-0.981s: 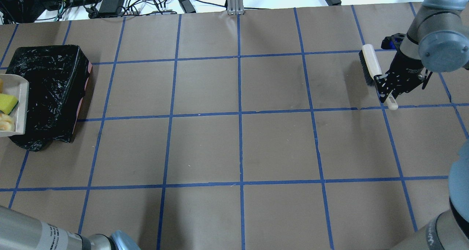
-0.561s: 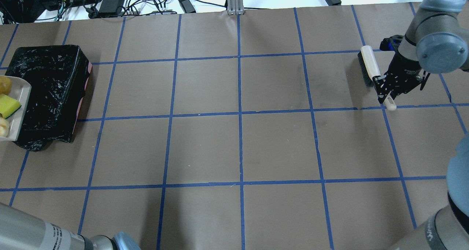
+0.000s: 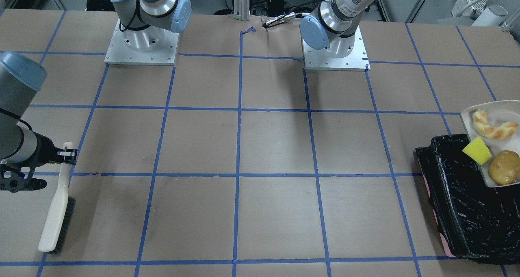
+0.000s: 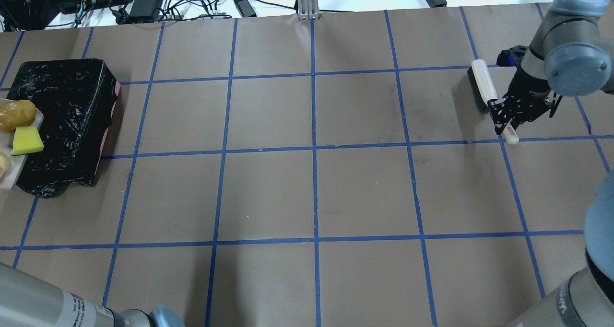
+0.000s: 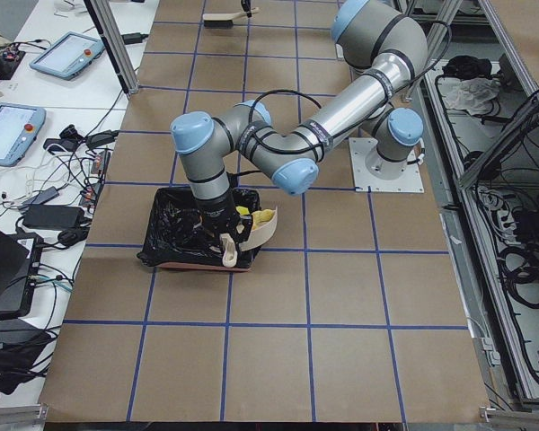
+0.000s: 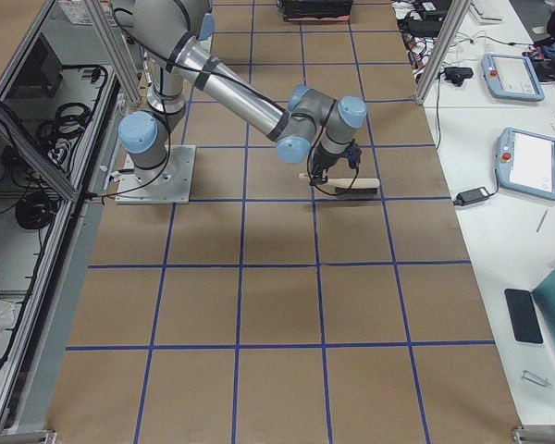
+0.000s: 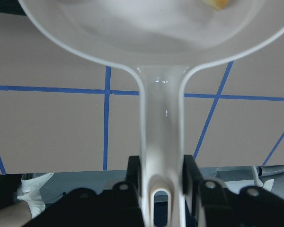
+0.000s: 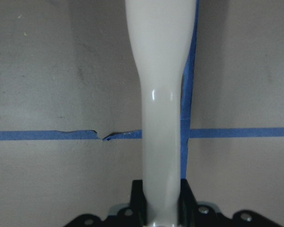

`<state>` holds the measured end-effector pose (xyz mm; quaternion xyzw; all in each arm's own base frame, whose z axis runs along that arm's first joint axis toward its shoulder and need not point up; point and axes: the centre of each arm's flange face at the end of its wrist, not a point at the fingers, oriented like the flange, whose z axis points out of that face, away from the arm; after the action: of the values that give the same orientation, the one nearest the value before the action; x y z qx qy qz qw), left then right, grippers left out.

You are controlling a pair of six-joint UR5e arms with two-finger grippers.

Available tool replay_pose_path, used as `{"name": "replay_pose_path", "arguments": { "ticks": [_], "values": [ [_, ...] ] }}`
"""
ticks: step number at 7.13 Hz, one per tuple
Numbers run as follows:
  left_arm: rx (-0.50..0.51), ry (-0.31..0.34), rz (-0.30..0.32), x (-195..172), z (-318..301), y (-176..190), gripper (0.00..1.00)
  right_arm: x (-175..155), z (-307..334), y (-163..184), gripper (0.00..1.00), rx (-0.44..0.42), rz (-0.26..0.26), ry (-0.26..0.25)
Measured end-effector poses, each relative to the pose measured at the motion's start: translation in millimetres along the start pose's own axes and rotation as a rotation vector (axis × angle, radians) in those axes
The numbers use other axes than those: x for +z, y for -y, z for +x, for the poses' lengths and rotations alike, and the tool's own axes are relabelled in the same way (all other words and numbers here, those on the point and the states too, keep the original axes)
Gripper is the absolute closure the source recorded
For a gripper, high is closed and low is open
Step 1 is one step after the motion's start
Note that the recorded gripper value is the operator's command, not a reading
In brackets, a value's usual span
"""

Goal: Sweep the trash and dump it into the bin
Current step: 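Lower the brush onto the table and open the right gripper while left gripper tilts dustpan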

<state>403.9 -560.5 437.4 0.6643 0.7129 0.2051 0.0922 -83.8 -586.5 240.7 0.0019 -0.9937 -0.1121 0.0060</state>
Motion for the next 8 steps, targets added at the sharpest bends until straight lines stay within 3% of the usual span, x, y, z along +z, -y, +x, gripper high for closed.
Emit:
{"name": "replay_pose_path", "arguments": {
  "ticks": [1,5,8],
  "values": [
    [0.024,0.01,-0.014,-2,-2,1,1.0,-1,0,0,0.01,0.0,0.005,-0.002],
    [0.073,0.017,-0.056,-9,-9,2,1.0,-22,4,1,0.0,0.018,0.051,-0.032],
    [0.032,0.013,-0.085,-12,-16,-4,1.0,-121,-3,-37,0.0,0.041,0.161,-0.068]
  ]
}}
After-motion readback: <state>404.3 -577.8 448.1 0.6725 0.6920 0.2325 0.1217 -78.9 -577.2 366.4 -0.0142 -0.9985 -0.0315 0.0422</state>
